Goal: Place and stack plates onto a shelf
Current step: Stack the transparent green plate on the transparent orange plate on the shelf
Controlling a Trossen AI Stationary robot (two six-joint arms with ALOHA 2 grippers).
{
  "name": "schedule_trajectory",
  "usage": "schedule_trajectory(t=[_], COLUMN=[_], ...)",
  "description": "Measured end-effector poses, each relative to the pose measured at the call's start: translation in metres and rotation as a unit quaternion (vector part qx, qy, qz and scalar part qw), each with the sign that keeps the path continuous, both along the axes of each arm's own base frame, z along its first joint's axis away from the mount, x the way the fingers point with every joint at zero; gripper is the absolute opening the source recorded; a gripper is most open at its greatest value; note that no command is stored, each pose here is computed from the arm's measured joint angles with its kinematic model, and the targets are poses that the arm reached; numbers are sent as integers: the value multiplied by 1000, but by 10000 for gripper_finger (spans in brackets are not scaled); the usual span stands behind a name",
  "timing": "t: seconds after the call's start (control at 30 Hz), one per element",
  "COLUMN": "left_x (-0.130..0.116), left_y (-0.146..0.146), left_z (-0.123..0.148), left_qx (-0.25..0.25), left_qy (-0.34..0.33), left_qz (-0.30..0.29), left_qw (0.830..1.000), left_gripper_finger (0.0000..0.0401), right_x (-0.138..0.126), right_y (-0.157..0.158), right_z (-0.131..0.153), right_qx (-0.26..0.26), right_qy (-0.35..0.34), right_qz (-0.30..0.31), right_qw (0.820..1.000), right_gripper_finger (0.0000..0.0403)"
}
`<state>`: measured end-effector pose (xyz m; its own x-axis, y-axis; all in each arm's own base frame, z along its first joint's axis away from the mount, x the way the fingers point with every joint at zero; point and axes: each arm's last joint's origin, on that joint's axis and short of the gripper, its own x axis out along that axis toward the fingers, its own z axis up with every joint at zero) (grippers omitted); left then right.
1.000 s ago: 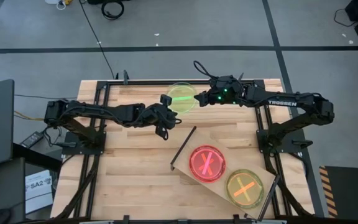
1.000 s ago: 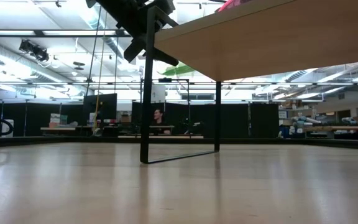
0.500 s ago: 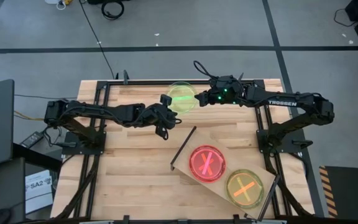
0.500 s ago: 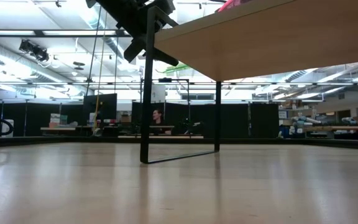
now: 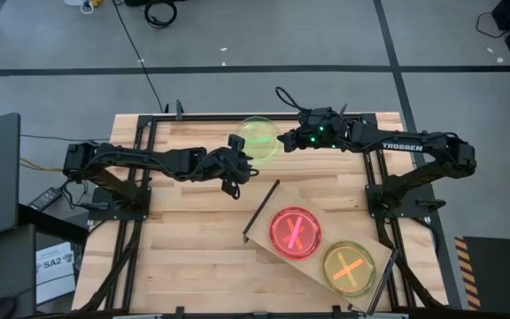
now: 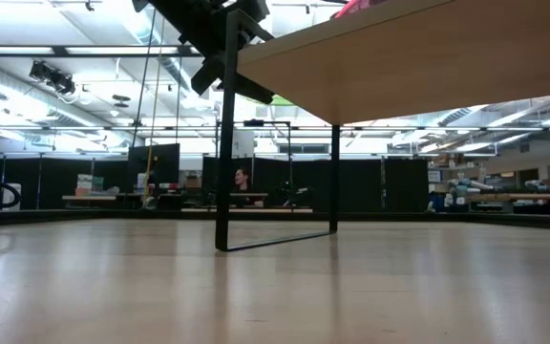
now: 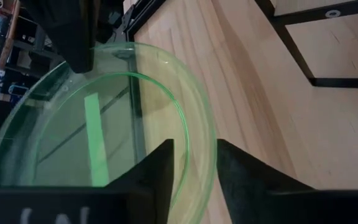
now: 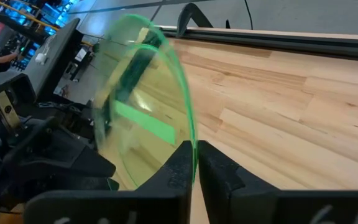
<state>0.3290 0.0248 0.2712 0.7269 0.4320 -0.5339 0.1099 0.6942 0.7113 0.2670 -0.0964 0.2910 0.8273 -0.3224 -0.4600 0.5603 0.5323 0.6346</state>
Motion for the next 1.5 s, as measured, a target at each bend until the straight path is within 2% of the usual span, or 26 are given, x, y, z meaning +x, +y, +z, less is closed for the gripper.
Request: schedule_trajectory(t=[0.17, 0.4, 0.77, 1.03, 1.5], left_x=[0, 0, -2, -8, -14], left_y=[0, -2, -39, -64, -88], left_z=[0, 0, 10, 7, 4], left_qx=[0, 0, 19, 47, -14], left_qy=[1, -1, -24, -10, -23], left_qz=[0, -4, -47, -32, -25], left_qw=[1000, 1000, 998, 998, 999], left_gripper_finger=[140, 141, 141, 141, 141], right_x=[0, 0, -6, -43, -137], right_y=[0, 0, -2, 4, 44], right_z=[0, 0, 8, 40, 69], right_qx=[-8, -12, -25, -21, 9], right_qy=[3, 5, -9, -57, -67], right_qz=[4, 4, 2, 28, 32], right_qw=[1000, 1000, 1000, 998, 997], right_gripper_finger=[9, 8, 8, 7, 7])
